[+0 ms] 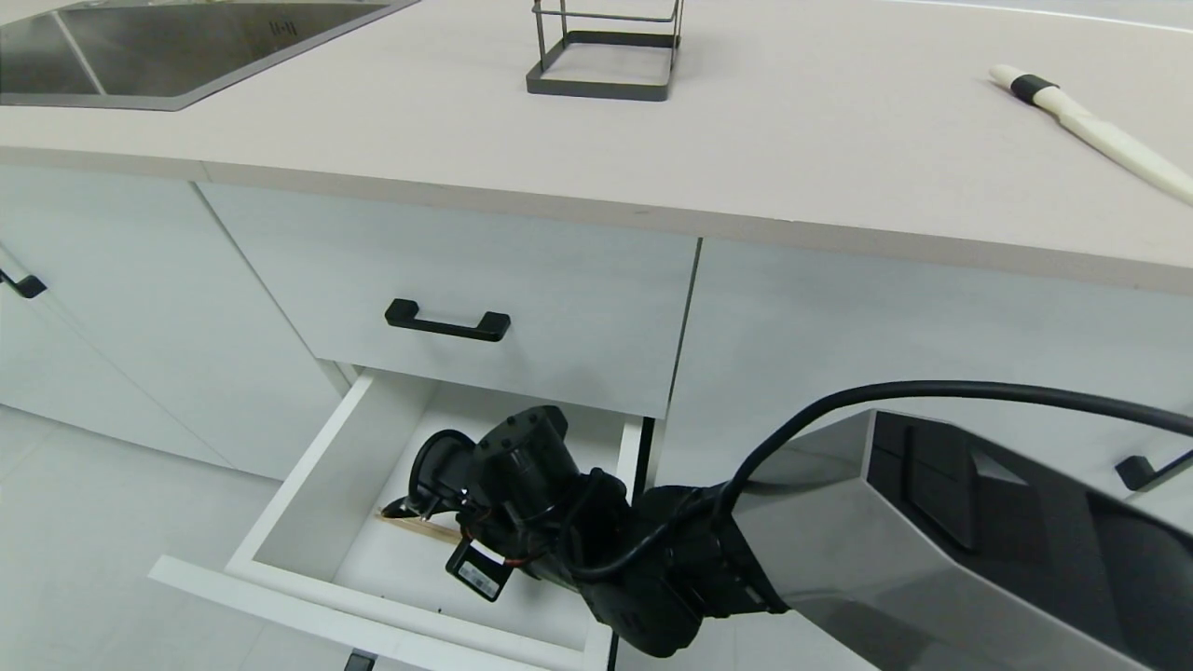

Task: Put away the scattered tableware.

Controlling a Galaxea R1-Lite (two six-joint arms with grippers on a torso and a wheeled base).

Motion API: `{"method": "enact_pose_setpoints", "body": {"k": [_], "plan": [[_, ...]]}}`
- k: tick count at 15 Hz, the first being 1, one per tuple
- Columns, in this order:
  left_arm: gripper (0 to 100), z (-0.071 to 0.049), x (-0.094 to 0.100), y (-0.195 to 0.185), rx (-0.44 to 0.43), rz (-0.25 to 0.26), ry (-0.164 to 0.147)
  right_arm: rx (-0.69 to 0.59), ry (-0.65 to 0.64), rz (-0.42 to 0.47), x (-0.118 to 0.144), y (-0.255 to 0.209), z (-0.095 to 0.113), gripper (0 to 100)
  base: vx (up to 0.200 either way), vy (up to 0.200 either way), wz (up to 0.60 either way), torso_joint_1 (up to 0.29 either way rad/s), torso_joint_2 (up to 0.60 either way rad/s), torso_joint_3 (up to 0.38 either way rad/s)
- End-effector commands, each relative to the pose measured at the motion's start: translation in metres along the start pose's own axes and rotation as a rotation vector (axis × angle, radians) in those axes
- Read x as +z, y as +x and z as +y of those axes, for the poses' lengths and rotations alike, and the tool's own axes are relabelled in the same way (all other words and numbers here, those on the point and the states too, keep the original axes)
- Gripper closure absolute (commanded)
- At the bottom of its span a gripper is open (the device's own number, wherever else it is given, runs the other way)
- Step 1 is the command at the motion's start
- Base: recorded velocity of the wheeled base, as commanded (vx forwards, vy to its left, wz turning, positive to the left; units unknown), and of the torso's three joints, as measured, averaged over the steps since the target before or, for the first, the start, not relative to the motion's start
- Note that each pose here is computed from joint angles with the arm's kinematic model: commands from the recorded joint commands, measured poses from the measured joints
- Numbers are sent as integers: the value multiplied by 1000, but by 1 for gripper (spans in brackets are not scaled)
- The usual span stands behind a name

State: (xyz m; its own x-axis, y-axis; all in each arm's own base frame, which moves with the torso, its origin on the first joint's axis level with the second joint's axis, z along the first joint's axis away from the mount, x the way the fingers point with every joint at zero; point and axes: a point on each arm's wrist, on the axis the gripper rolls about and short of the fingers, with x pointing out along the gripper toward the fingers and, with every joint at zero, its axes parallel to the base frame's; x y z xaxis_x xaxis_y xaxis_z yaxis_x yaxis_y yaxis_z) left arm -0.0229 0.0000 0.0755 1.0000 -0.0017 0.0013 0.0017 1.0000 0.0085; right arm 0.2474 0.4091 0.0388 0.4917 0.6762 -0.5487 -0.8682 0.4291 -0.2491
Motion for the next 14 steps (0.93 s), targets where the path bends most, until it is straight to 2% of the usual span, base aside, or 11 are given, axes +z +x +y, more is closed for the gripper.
{"method": "enact_pose_setpoints", "body": {"k": [1,11,12,14], "plan": [[0,0,0,0,0,1,-1,5,-13,16,-6,6,2,100,0,0,0,0,0,0],[0,0,0,0,0,1,-1,25,-86,58,-30,36,10,100,0,0,0,0,0,0],[0,0,0,0,0,1,-1,25,-85,54,-29,37,10,0,0,0,0,0,0,0],[0,0,0,0,0,1,-1,29,-87,64,-34,40,11,0,0,0,0,0,0,0]]}}
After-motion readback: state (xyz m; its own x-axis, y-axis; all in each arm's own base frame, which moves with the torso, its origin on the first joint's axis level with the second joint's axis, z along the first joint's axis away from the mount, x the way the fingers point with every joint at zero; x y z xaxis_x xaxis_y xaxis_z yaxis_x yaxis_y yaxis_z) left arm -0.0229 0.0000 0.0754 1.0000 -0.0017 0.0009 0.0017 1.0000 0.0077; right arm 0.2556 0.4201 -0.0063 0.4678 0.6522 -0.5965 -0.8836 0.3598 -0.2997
